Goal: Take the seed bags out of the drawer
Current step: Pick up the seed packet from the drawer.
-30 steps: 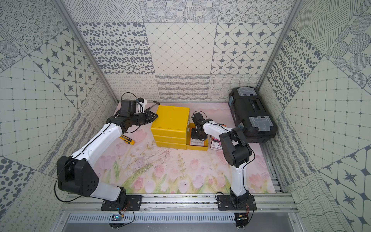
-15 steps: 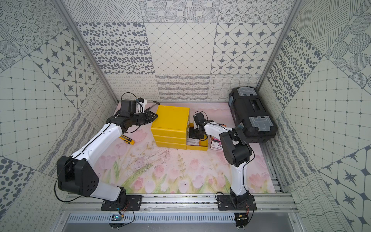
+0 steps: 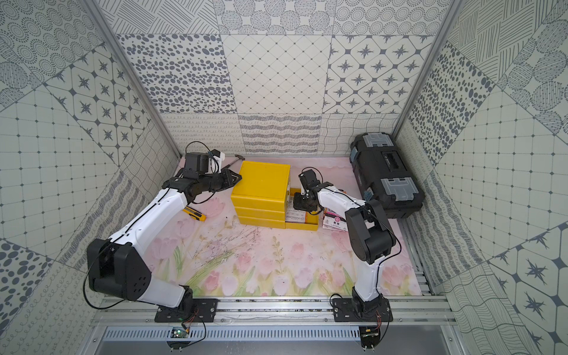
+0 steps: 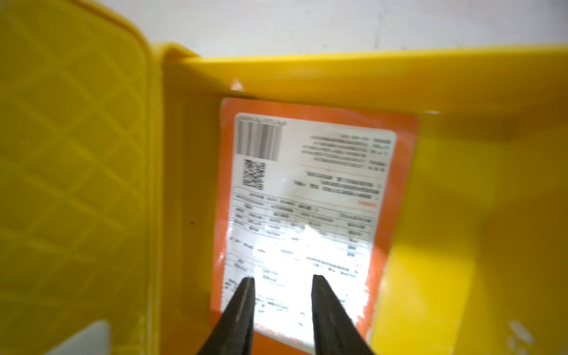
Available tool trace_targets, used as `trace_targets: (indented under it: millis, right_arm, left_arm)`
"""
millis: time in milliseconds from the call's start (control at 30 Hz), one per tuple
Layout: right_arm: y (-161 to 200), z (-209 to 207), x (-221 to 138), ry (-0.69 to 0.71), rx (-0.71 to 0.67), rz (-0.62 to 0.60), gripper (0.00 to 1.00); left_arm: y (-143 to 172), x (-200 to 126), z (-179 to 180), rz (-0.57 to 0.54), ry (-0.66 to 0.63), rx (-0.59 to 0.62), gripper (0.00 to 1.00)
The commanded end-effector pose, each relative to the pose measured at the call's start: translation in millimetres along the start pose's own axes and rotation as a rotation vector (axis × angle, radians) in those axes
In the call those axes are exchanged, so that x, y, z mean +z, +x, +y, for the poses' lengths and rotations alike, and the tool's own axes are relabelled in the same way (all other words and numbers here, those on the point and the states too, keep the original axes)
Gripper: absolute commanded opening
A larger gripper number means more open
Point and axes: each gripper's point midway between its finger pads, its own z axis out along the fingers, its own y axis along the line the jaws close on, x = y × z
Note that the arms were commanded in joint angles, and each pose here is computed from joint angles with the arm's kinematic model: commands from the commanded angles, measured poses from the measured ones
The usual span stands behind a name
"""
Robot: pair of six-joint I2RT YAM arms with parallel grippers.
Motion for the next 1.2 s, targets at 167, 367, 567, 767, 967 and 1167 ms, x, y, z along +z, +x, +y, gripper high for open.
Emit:
trace_targets:
  millis: [167, 367, 567, 767, 967, 1167]
  right_arm:
    - [-16, -22, -7, 0.15, 0.001, -0.054, 0.56]
    - [-16, -20, 10, 0.157, 0.011, -0.032, 0.59]
    - [-16, -22, 20, 0.175, 0.015, -0.02, 0.59]
    - [-14, -26, 28, 0.198, 0.015, -0.006, 0.62]
    - [-9, -26, 40, 0.199, 0.015, 0.02, 0.62]
    - [0, -27, 52, 0.198, 0.024, 0.049, 0.52]
  left_arm:
    - [62, 2, 21, 0.241, -0.065, -0.097, 0.25]
    - [63, 2, 22, 0.24, -0.067, -0.095, 0.25]
    - [63, 2, 21, 0.241, -0.067, -0.096, 0.25]
    - [63, 2, 22, 0.241, -0.065, -0.096, 0.25]
    - [64, 3, 22, 0.244, -0.066, -0.099, 0.25]
    - [63, 3, 22, 0.242, -0.067, -0.097, 0.25]
